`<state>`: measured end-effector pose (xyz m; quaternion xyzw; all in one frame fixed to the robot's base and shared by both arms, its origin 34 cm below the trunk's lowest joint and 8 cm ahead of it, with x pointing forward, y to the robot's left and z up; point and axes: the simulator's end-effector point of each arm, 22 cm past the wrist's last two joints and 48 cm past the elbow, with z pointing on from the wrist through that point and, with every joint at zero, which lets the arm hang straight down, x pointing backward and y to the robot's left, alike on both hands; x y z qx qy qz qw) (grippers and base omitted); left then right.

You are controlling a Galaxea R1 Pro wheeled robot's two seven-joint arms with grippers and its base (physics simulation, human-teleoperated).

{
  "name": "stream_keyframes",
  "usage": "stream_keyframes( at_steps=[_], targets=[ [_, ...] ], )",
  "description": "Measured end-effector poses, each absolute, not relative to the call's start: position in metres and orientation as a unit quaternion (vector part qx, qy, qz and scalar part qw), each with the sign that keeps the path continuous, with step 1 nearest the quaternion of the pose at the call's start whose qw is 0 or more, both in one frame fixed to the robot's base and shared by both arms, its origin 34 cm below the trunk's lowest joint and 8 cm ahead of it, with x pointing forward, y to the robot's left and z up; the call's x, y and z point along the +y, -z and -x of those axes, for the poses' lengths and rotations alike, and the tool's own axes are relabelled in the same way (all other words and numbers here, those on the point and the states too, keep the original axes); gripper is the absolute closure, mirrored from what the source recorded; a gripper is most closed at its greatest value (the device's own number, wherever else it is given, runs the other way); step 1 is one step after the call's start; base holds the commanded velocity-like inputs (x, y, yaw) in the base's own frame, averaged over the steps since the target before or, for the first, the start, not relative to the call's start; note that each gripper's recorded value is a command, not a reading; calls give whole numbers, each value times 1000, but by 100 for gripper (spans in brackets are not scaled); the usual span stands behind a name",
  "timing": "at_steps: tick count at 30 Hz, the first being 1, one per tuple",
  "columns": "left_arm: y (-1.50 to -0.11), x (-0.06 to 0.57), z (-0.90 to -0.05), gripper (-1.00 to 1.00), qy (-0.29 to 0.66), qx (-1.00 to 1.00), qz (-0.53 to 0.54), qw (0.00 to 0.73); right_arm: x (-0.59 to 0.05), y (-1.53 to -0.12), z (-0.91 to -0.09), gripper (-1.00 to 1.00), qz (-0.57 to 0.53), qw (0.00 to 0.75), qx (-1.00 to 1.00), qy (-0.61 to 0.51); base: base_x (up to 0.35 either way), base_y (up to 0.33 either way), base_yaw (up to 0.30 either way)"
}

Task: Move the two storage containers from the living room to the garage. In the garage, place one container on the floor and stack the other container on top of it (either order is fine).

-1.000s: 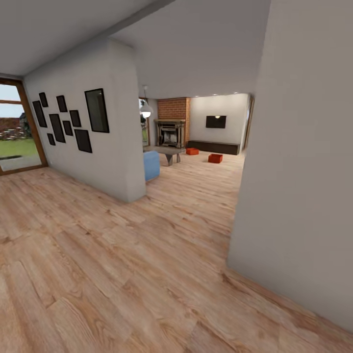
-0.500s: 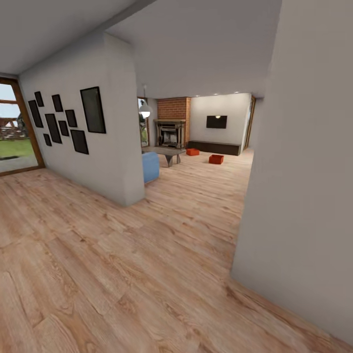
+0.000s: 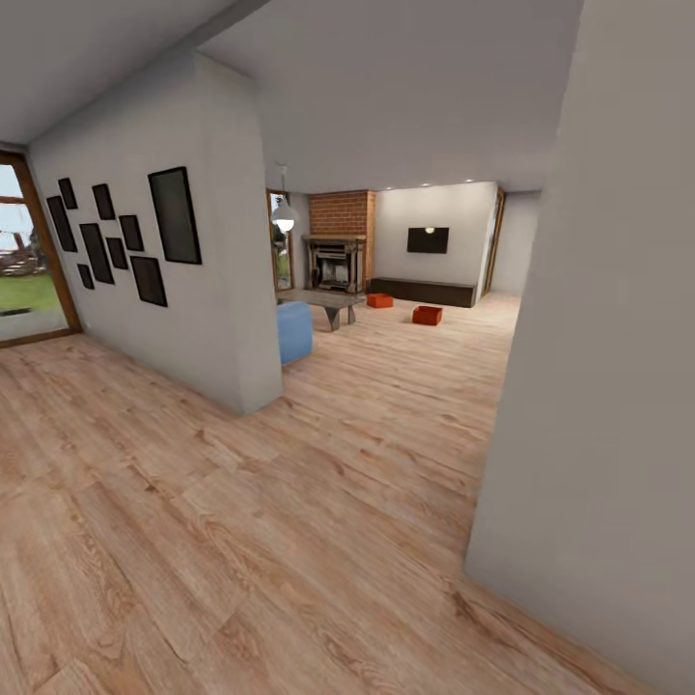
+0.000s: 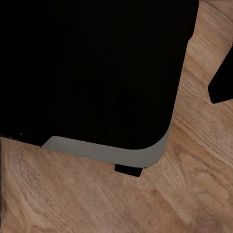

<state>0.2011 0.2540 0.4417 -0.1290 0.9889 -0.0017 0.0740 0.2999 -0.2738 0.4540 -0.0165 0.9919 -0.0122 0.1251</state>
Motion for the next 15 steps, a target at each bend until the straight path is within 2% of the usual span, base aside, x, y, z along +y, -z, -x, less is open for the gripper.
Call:
stream_keyframes(
  at_steps=[15],
  targets=[
    [-442, 254, -201, -100, 1, 989, 130, 74, -275, -454, -300, -100, 17, 126, 992, 13, 324, 0, 0]
  ],
)
